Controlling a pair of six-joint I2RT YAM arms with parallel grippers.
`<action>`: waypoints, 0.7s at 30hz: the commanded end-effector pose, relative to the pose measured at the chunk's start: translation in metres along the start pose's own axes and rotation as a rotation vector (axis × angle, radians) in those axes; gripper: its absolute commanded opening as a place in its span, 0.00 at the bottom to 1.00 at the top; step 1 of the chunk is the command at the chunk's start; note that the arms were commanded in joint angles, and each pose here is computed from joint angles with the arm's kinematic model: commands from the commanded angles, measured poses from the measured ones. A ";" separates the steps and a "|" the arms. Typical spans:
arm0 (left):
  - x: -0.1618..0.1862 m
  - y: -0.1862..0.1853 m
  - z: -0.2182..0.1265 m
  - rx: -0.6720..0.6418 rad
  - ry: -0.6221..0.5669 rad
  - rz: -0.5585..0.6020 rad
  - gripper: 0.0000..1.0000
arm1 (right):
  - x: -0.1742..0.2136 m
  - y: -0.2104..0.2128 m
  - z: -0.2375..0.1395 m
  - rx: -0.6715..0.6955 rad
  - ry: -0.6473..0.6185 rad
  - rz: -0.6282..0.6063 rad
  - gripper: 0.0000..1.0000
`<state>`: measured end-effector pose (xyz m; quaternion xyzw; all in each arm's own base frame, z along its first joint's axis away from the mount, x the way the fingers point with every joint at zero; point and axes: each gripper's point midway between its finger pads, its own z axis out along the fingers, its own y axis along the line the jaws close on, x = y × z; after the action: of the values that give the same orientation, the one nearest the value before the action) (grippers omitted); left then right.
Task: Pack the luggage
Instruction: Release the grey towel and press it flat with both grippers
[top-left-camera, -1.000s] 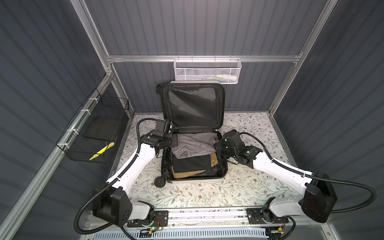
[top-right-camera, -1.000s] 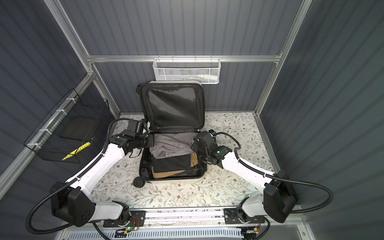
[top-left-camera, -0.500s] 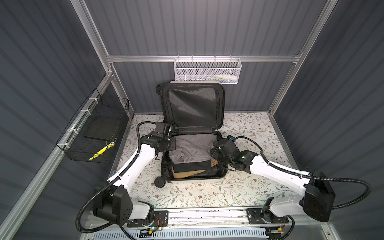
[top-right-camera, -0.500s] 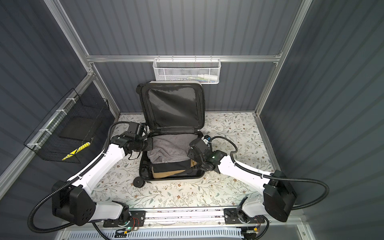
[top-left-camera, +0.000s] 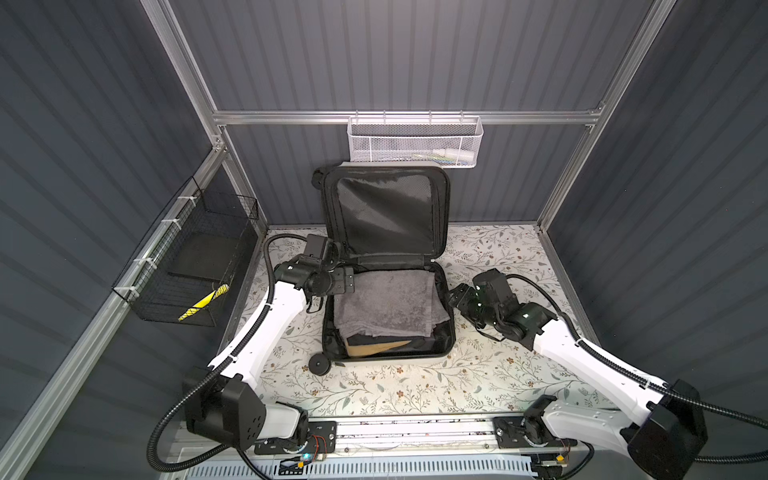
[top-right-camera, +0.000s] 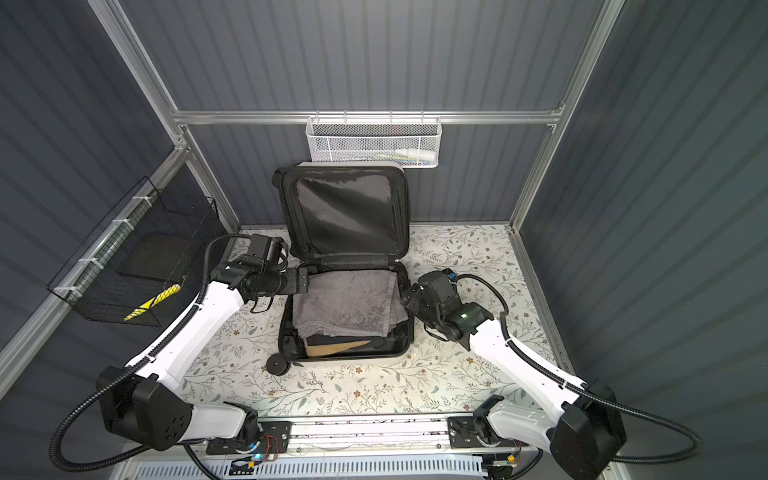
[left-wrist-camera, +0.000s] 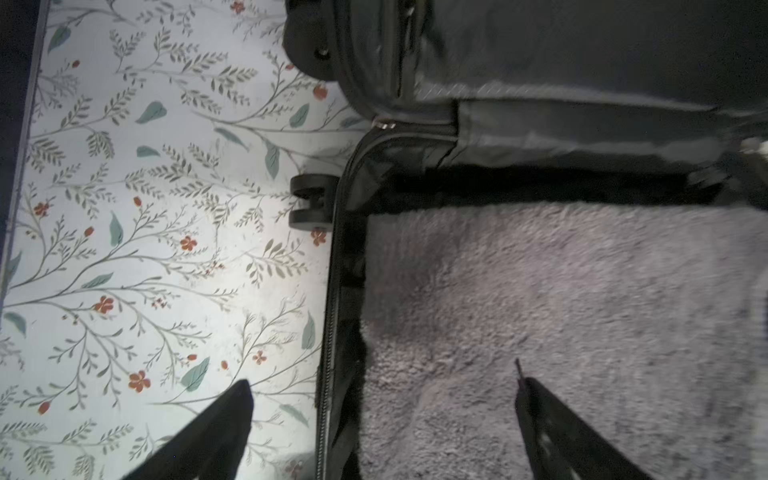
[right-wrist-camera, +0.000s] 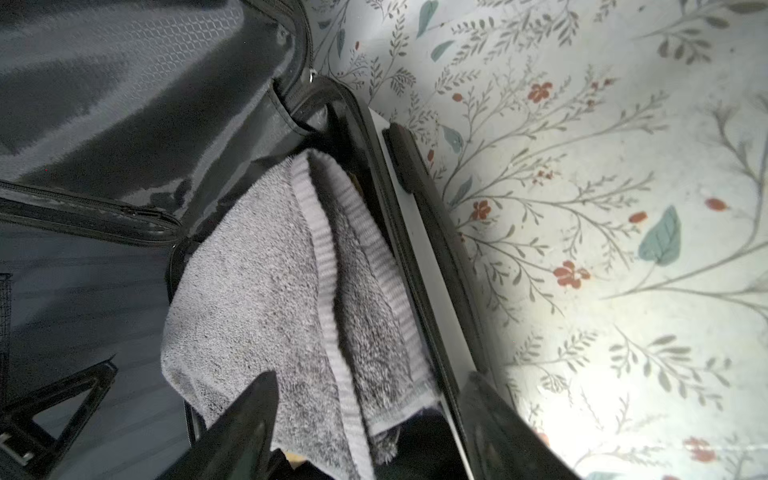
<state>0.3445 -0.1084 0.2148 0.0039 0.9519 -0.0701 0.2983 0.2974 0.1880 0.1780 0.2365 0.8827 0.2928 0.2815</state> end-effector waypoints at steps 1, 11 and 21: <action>-0.014 -0.022 -0.018 0.135 -0.035 -0.038 1.00 | 0.007 0.036 0.007 -0.132 0.115 -0.102 0.70; 0.022 -0.049 0.025 0.311 0.042 -0.170 1.00 | 0.047 0.071 0.058 -0.219 0.303 -0.146 0.64; 0.079 -0.025 0.071 0.195 0.144 -0.212 1.00 | 0.084 0.005 0.093 -0.032 0.313 -0.075 0.66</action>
<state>0.3141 -0.1437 0.1206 -0.0535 0.9563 -0.1931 0.2130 0.3015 0.2826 0.1043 0.1296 0.9132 0.3511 0.1610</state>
